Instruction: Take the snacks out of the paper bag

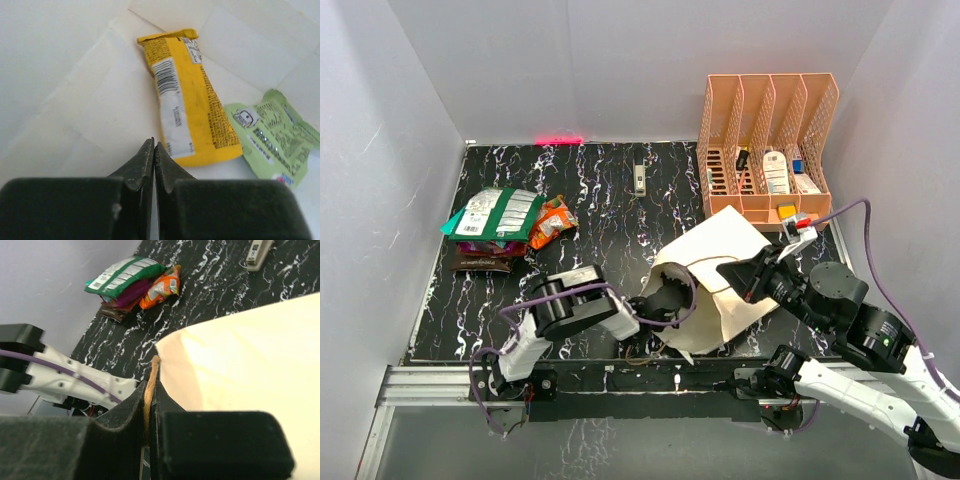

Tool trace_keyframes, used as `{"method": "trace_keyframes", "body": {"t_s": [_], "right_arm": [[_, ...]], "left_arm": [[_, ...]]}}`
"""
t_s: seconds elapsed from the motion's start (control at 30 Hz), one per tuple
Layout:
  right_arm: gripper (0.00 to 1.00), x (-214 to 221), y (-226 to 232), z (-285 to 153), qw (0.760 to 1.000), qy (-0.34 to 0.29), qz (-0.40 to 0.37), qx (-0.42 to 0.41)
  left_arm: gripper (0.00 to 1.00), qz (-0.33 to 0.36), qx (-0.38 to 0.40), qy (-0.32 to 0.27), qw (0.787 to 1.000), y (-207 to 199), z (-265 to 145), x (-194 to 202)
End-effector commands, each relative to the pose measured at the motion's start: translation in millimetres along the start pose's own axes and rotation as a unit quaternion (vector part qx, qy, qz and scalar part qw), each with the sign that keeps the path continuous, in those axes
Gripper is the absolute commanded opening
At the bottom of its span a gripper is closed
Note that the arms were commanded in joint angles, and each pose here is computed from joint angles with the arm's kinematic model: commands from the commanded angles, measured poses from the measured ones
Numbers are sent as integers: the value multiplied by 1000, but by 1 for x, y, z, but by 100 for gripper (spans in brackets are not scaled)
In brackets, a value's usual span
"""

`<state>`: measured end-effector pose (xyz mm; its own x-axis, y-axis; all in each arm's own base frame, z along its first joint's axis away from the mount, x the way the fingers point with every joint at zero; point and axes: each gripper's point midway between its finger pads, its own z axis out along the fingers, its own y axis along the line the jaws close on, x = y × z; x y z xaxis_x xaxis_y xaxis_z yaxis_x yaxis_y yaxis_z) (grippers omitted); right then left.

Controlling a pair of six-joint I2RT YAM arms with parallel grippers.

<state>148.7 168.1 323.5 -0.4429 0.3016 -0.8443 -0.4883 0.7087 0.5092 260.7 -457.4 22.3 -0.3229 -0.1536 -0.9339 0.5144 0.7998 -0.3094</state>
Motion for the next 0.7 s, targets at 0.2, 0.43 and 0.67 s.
{"method": "trace_keyframes", "body": {"t_s": [0.2, 0.43, 0.67], "right_arm": [[7, 23, -37, -26, 997, 7, 42, 64], [7, 22, -36, -22, 997, 7, 44, 65], [7, 11, -16, -9, 999, 5, 36, 33]], "left_arm": [[0, -20, 104, 12, 994, -38, -69, -51], [0, -18, 114, 12, 993, -54, -79, -42], [24, -6, 77, -33, 996, -60, -55, -35]]}}
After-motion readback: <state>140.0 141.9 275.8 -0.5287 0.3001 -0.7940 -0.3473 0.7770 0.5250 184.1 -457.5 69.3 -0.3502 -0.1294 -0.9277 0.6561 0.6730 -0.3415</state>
